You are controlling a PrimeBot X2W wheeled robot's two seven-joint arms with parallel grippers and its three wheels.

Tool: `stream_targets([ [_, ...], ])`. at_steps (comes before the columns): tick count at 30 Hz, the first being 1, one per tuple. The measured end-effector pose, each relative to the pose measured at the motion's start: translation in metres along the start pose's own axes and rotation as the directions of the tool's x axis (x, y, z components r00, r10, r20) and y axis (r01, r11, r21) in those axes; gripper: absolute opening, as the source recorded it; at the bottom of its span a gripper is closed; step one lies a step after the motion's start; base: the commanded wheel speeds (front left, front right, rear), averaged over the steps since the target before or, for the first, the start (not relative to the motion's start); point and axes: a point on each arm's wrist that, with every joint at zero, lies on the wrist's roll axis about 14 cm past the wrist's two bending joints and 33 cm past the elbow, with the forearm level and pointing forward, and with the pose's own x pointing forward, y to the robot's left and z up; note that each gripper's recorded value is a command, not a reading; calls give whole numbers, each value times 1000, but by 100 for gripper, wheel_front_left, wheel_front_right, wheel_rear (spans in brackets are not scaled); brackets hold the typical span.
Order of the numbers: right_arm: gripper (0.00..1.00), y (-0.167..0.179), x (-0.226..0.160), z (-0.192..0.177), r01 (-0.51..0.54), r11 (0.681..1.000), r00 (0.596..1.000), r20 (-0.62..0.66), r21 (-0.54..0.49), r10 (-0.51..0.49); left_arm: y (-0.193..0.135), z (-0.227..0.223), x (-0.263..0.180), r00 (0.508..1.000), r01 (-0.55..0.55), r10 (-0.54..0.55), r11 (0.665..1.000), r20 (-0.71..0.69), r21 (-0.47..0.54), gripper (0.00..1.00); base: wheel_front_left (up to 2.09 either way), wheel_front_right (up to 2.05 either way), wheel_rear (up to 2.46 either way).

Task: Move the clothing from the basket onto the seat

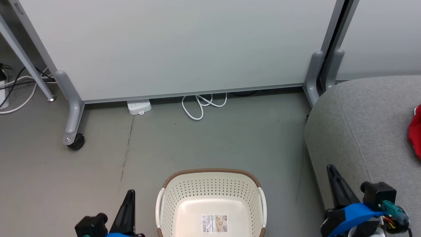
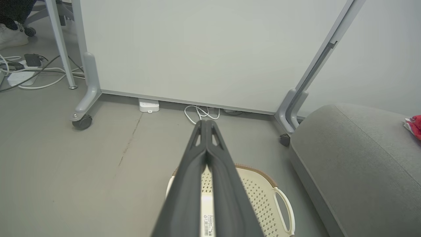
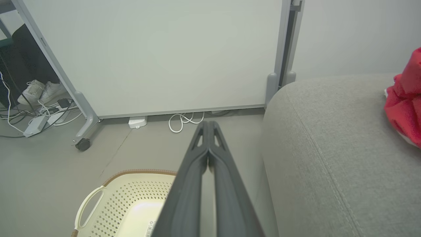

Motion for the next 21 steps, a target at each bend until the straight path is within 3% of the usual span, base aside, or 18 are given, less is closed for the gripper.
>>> stream_targets([
  [4, 0, -2, -6, -16, 12, 1000, 999, -50, 20, -11, 4, -15, -7, 999, -20, 19, 1000, -47, -18, 0, 0, 0, 0],
  [14, 0, -9, -8, -15, 53, 981, 998, -50, 188, -45, 11, -13, -5, 997, -66, 58, 985, -53, -161, 0, 0, 0, 0],
  [21, 0, -14, -9, -12, 78, 942, 997, -47, 327, -67, 15, -4, 0, 996, -87, 79, 957, -40, -278, 0, 0, 0, 0],
])
